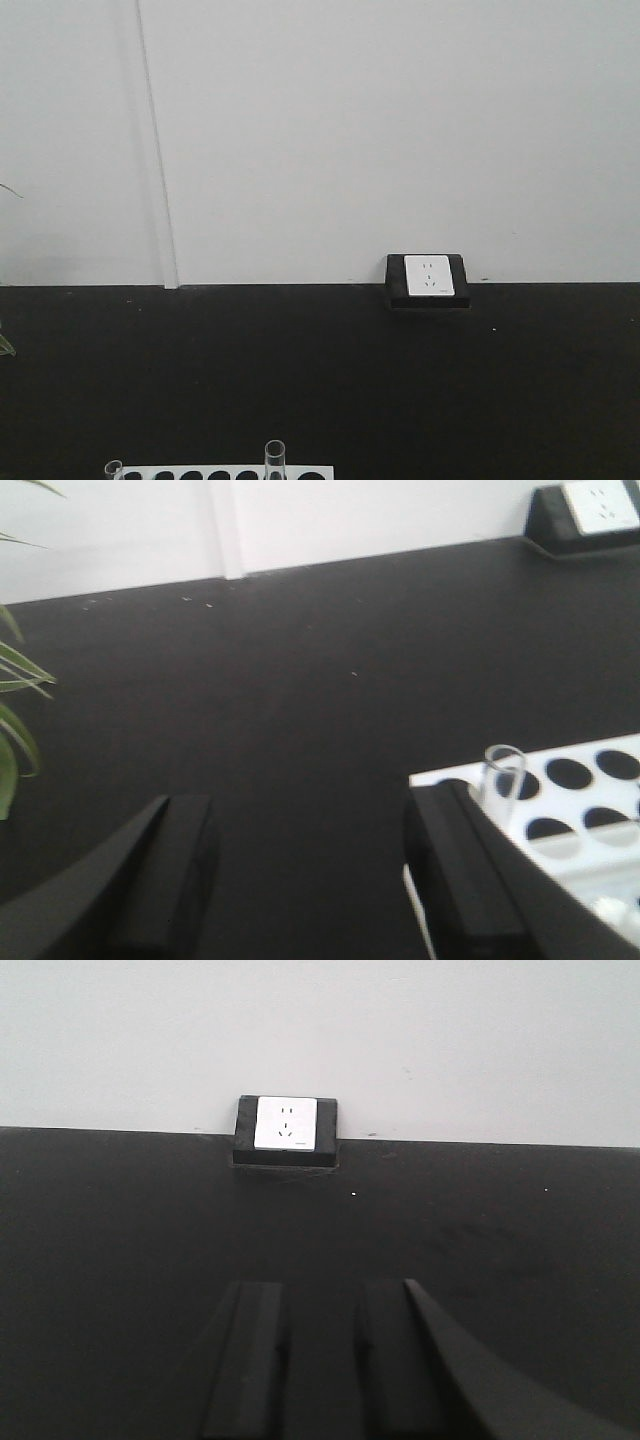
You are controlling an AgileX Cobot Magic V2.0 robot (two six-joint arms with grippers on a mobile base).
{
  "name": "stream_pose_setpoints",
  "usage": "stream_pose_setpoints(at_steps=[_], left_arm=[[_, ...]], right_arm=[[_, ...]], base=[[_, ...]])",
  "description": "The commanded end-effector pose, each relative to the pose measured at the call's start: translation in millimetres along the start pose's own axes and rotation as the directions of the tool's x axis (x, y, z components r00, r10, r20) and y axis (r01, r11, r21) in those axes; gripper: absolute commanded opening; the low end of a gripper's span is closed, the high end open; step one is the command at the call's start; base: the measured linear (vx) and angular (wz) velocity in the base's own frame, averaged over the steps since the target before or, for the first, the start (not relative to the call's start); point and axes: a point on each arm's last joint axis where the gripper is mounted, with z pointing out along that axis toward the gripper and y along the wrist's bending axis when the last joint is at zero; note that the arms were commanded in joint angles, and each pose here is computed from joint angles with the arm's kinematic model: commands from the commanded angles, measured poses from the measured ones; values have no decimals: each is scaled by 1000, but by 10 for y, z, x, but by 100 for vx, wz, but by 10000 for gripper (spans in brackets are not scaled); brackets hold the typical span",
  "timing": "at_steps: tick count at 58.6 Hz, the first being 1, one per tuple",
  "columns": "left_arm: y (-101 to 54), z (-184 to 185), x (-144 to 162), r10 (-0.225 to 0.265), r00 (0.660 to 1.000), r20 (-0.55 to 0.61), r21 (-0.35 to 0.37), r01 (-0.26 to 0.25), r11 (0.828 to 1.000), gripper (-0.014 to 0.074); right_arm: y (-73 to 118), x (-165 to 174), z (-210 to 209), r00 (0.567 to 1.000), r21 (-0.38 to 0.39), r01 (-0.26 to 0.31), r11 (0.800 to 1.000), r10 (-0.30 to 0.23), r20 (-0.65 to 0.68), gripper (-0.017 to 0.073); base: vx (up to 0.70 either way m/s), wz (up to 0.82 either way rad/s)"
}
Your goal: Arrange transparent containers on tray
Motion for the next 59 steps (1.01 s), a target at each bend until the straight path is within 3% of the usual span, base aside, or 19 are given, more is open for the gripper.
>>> stream_pose_setpoints(at_steps=[1,13,31,53,59], left_arm=[[-69,37,-160,-4,995,102,47,-1,999,551],[-243,243,-80,23,998,57,139,-31,990,552],[-394,514,5,87,987,137,224,-116,968,552],[-469,827,166,25,973,230,275,-90,957,552],[-445,915,226,-14,975,222,251,-43,967,552]], right_arm=[[8,-189,-26,993,-11,14,1000,-13,116,376],[8,-189,-26,993,-11,14,1000,-13,116,430],[8,-188,-26,993,-11,14,1000,-13,115,430],[2,-154,-23,997,-5,14,1000,-13,78,430],[2,-154,-23,997,-5,14,1000,-13,78,430]], base=[[0,0],[0,0],[0,0],[0,0],[0,0]])
